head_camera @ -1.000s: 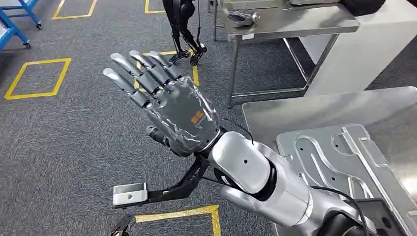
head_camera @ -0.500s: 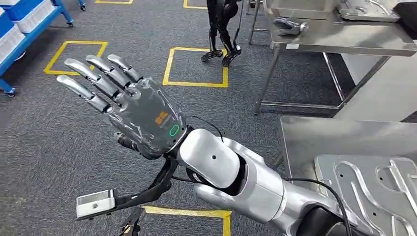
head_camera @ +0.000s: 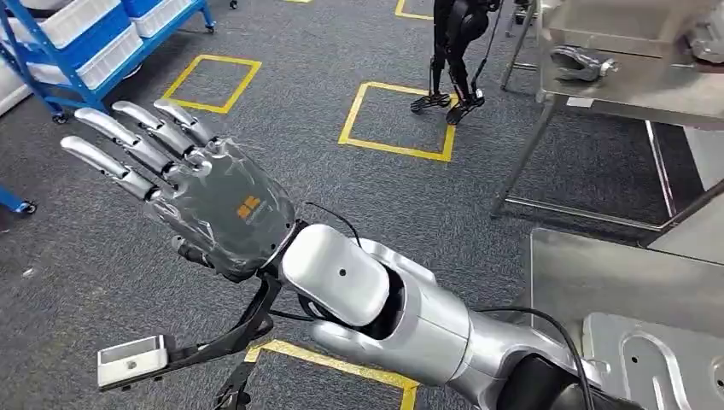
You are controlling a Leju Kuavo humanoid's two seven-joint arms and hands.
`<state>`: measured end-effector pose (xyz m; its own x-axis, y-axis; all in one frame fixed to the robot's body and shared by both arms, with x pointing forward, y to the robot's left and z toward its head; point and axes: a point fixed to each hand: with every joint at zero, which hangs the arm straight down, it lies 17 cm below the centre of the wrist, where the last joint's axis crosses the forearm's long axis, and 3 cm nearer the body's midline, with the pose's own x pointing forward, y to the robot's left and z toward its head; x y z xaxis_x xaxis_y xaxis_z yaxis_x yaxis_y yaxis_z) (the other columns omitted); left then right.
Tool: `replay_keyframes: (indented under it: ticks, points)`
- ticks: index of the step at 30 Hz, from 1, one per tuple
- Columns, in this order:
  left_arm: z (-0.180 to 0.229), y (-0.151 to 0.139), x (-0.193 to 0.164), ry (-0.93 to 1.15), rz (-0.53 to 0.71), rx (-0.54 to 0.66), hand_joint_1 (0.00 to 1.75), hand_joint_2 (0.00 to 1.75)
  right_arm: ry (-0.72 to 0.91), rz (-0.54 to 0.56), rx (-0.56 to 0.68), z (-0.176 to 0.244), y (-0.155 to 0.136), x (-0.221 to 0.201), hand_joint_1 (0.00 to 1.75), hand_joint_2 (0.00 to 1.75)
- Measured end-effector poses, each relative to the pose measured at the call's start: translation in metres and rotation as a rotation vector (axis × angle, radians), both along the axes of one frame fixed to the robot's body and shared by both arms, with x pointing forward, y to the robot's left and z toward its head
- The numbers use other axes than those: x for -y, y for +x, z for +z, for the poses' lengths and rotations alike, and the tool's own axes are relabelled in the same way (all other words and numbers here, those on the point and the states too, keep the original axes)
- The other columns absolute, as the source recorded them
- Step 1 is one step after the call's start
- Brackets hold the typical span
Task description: Take the parts from the cabinet and place them on the table.
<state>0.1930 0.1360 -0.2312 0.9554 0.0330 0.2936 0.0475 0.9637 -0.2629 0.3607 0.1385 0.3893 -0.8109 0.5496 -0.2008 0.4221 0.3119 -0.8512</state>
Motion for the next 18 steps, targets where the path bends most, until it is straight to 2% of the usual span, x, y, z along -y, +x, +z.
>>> replay_keyframes:
  ticks: [2, 3, 10, 18]
  points:
    - [0.001, 0.001, 0.000, -0.006, 0.005, -0.004, 0.00, 0.00, -0.004, -0.007, -0.001, -0.001, 0.001, 0.000, 0.00, 1.75]
    - [0.002, 0.003, 0.001, -0.009, 0.003, -0.004, 0.00, 1.75, -0.007, -0.016, -0.003, -0.002, 0.003, 0.001, 0.00, 1.75]
    - [0.002, 0.003, -0.005, -0.018, -0.018, -0.029, 0.00, 1.75, -0.030, -0.065, -0.002, -0.013, 0.016, 0.005, 0.00, 1.75]
    - [-0.001, 0.002, -0.025, -0.004, -0.045, -0.047, 0.00, 1.75, -0.087, -0.127, -0.056, -0.047, 0.033, 0.014, 0.00, 1.75]
